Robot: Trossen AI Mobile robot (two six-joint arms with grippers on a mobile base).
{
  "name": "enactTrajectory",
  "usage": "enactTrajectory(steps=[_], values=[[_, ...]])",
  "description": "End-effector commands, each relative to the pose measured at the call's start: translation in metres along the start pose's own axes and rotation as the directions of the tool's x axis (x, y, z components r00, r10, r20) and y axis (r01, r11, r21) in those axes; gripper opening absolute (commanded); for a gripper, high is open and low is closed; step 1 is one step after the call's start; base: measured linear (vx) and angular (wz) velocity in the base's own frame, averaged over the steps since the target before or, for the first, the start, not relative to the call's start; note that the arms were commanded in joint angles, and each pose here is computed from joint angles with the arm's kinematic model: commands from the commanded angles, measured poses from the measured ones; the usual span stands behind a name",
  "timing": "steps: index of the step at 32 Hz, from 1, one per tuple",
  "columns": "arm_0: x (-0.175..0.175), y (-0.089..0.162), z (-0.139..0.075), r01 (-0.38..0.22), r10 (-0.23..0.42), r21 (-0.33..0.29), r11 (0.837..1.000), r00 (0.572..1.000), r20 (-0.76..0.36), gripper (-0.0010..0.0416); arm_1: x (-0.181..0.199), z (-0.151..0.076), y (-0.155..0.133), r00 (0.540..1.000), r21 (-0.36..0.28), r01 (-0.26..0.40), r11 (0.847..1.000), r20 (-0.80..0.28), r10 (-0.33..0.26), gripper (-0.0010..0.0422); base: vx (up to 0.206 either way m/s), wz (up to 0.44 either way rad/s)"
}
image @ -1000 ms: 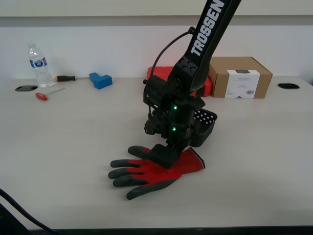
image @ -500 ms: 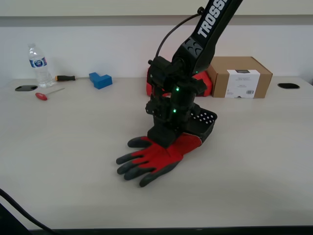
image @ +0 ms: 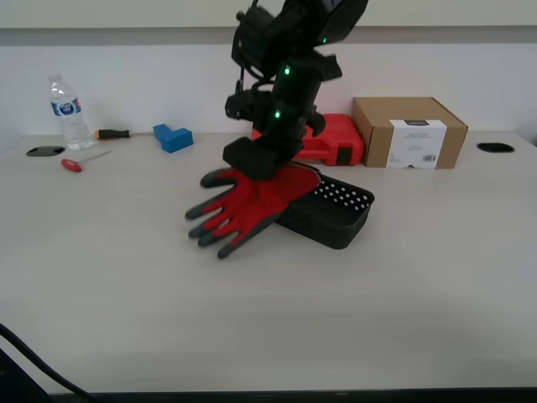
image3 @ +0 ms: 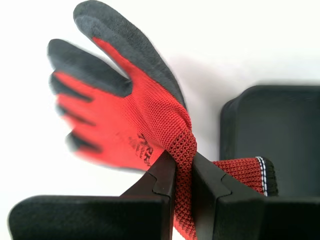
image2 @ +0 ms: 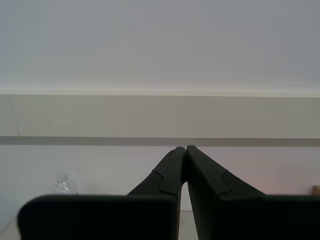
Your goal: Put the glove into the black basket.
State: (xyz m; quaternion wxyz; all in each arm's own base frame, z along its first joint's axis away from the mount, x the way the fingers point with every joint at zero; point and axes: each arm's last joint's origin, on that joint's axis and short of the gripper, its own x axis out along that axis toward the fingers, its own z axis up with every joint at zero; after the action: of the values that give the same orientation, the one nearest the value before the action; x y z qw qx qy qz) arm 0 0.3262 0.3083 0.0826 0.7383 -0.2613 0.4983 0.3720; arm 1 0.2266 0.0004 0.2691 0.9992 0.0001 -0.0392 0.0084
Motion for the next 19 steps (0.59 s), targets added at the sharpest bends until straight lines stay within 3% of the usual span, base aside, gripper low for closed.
enactTrajectory(steps=[1, 5, 7, 12, 14, 19], values=[[-0.049, -0.008, 0.014, 0.023, -0.027, 0.04, 0.999, 0.994, 0.101, -0.0002, 0.0, 0.0, 0.0, 1.0, 0.0, 0.0, 1.0, 0.004, 0.0, 0.0, 0.0, 0.0], [-0.074, -0.038, 0.011, 0.056, -0.07, 0.118, 0.991, 0.991, 0.115, -0.0002, 0.0, 0.001, 0.0, 1.0, 0.0, 0.0, 1.0, 0.005, 0.0, 0.0, 0.0, 0.0], [-0.072, -0.064, -0.003, 0.072, -0.092, 0.209, 0.975, 0.992, 0.085, -0.0002, 0.0, 0.0, 0.0, 1.0, 0.0, 0.0, 1.0, 0.004, 0.0, 0.0, 0.0, 0.0], [-0.07, -0.116, -0.034, 0.108, -0.14, 0.337, 0.935, 0.987, 0.073, -0.0002, 0.0, 0.0, 0.0, 1.0, 0.0, 0.0, 1.0, 0.003, 0.0, 0.0, 0.0, 0.0], [-0.071, -0.119, -0.035, 0.065, -0.105, 0.343, 0.937, 0.989, 0.1, -0.0002, 0.0, 0.001, 0.0, 1.0, 0.0, 0.0, 1.0, 0.004, 0.0, 0.0, 0.0, 0.0], [-0.066, -0.116, -0.037, 0.071, -0.12, 0.35, 0.934, 0.986, 0.119, 0.0, 0.0, 0.001, 0.0, 1.0, 0.0, 0.0, 1.0, 0.004, 0.0, 0.0, 0.0, 0.0]])
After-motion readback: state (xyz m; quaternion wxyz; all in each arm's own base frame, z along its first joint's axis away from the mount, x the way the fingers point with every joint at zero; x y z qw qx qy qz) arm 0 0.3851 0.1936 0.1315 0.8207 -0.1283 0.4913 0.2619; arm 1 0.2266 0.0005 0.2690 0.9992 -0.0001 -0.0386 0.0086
